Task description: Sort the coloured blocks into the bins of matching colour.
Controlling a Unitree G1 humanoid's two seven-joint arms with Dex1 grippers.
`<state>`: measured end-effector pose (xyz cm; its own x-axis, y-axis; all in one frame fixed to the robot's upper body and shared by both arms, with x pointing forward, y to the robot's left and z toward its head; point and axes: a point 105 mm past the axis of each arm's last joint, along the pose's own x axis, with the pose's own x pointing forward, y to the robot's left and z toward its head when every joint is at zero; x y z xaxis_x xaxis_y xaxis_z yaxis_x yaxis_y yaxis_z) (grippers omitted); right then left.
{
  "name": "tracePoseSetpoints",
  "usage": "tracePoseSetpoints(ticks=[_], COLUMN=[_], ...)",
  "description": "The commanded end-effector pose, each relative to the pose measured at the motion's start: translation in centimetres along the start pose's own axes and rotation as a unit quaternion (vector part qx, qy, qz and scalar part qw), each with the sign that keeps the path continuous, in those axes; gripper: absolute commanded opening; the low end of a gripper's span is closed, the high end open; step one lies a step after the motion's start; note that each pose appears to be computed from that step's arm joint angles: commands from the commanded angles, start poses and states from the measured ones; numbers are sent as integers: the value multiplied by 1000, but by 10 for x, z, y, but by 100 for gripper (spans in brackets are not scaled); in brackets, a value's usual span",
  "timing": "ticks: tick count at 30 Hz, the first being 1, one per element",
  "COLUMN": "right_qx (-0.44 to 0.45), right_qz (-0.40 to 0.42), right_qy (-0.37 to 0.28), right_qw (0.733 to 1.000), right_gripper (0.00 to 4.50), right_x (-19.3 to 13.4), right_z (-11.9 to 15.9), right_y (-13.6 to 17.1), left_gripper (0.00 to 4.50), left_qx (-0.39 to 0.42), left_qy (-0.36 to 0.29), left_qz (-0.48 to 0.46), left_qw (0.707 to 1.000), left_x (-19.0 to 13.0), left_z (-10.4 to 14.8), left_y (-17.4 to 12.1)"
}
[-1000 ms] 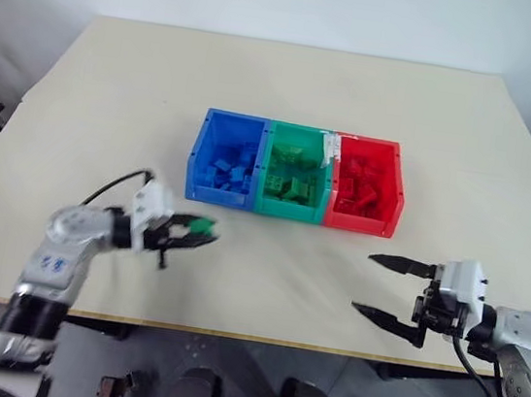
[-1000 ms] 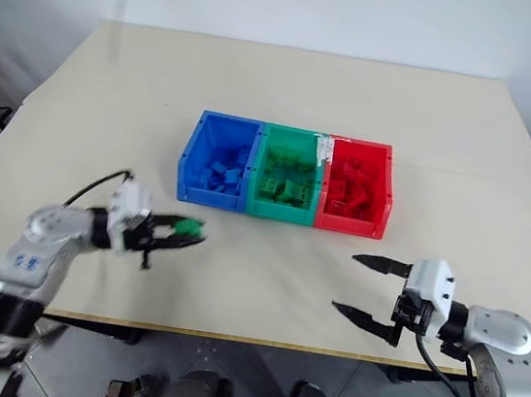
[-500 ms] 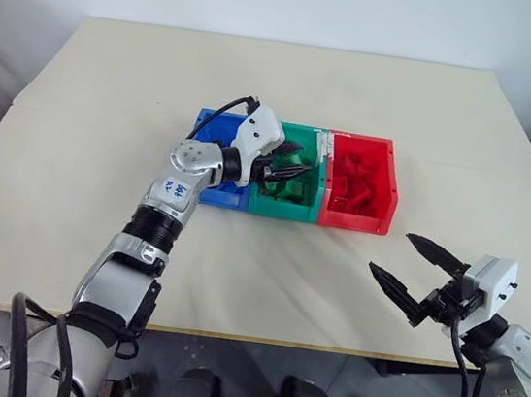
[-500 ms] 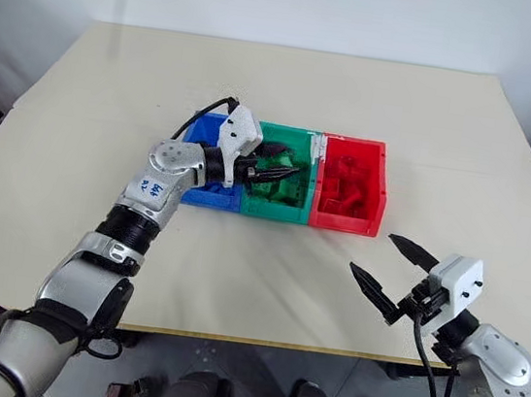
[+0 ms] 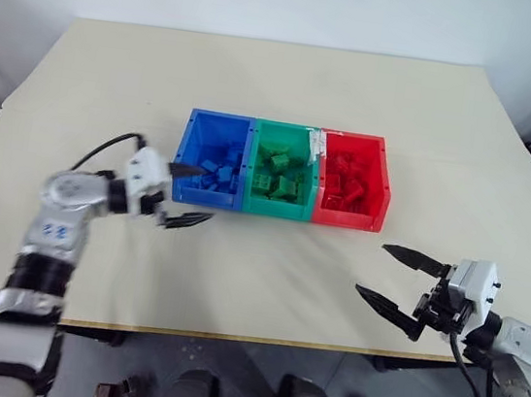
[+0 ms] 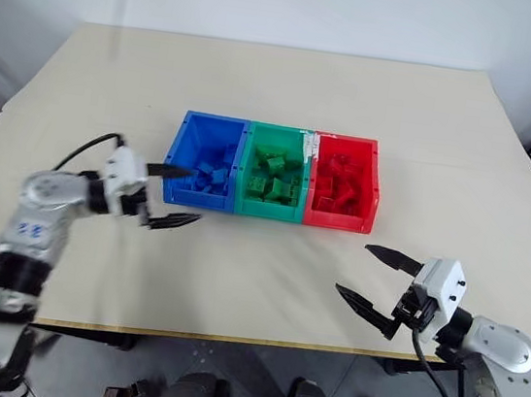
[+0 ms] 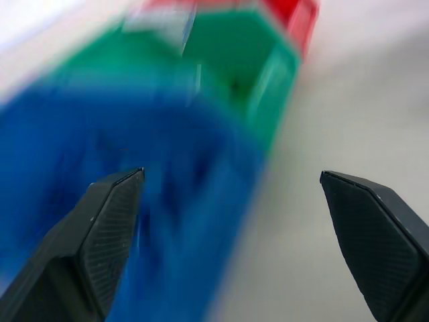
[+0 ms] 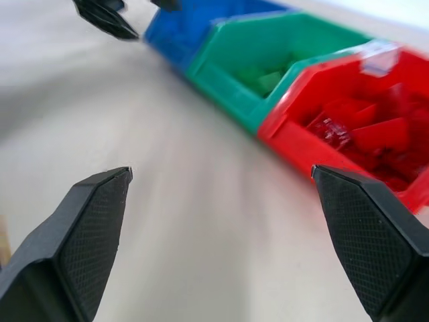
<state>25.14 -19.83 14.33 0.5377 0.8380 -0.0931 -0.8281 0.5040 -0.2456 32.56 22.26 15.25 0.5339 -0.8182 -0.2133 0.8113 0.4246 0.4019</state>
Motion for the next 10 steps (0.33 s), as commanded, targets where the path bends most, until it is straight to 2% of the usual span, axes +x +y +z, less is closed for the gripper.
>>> tracePoseSetpoints(ticks=[1, 3, 6, 10], right_qx=[-31, -38, -39, -31], right_qz=[36, 34, 37, 27], right_qy=[11, 8, 8, -5], right_qw=[999, 999, 999, 999], right_gripper=[450, 450, 450, 450], right_x=[-2, -3, 0, 5], right_z=[-4, -5, -10, -12], right_y=[-5, -10, -13, -16], left_gripper=[447, 447, 447, 447], left_qx=[15, 9, 3, 6], left_qy=[17, 55, 29, 45], left_qz=[25, 43, 55, 83], left_qw=[999, 998, 998, 996], left_x=[-37, -47, -43, -33], left_z=[1, -11, -3, -4], left_y=[-6, -11, -20, -26])
